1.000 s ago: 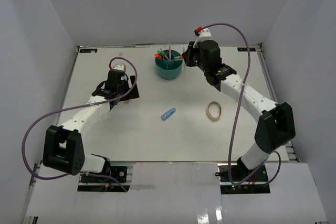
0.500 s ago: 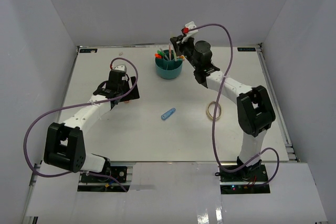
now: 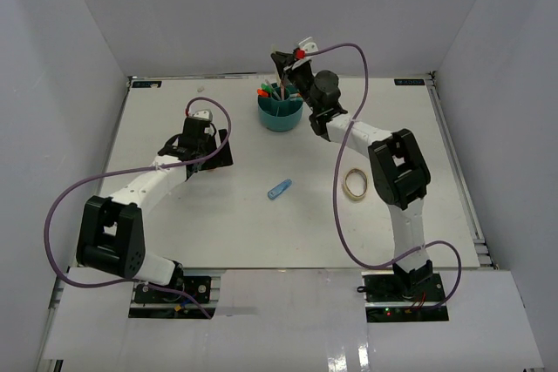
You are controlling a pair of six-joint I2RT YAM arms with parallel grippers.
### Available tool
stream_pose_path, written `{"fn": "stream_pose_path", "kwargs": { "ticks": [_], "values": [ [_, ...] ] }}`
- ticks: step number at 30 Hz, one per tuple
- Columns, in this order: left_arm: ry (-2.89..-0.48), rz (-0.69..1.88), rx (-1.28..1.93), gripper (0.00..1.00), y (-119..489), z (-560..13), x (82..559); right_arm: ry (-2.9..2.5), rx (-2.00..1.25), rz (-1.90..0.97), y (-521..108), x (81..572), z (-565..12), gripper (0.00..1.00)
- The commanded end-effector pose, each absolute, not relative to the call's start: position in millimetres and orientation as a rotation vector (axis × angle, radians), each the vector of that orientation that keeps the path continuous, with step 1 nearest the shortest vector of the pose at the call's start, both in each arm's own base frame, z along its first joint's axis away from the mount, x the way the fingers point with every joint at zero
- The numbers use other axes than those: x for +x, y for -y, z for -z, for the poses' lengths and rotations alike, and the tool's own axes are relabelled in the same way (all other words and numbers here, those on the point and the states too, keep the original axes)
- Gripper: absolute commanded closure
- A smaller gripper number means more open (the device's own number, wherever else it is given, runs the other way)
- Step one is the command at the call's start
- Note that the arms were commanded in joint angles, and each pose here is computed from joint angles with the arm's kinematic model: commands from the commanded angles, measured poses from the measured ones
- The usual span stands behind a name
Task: Sort the stationery into containers
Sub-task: Place the pen in the storage box.
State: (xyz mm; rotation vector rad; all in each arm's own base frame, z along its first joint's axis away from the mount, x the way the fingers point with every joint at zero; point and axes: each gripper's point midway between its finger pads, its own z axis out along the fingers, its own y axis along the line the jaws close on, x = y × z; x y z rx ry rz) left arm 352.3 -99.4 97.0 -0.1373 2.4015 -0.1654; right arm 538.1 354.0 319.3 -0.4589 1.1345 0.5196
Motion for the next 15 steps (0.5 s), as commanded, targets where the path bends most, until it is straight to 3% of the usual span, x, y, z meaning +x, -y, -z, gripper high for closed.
{"fn": "stream_pose_path", "kwargs": {
  "ticks": [1,12,15],
  "values": [
    [-2.37,0.197,-0.134,0.02,102.7,-107.6,358.6,-0.992,-0.42,-0.5,-351.7,539.1,-354.7,0.91],
    [-2.374,0.193,-0.13,0.02,102.7,-105.6,358.9,-1.075,-0.419,-0.46,-354.4,554.9,-294.7,0.87],
    [-2.377,0.198,-0.128,0.02,103.4,-105.4,358.4,-1.095,-0.403,-0.423,-348.4,557.0,-286.9,0.82]
  ]
}}
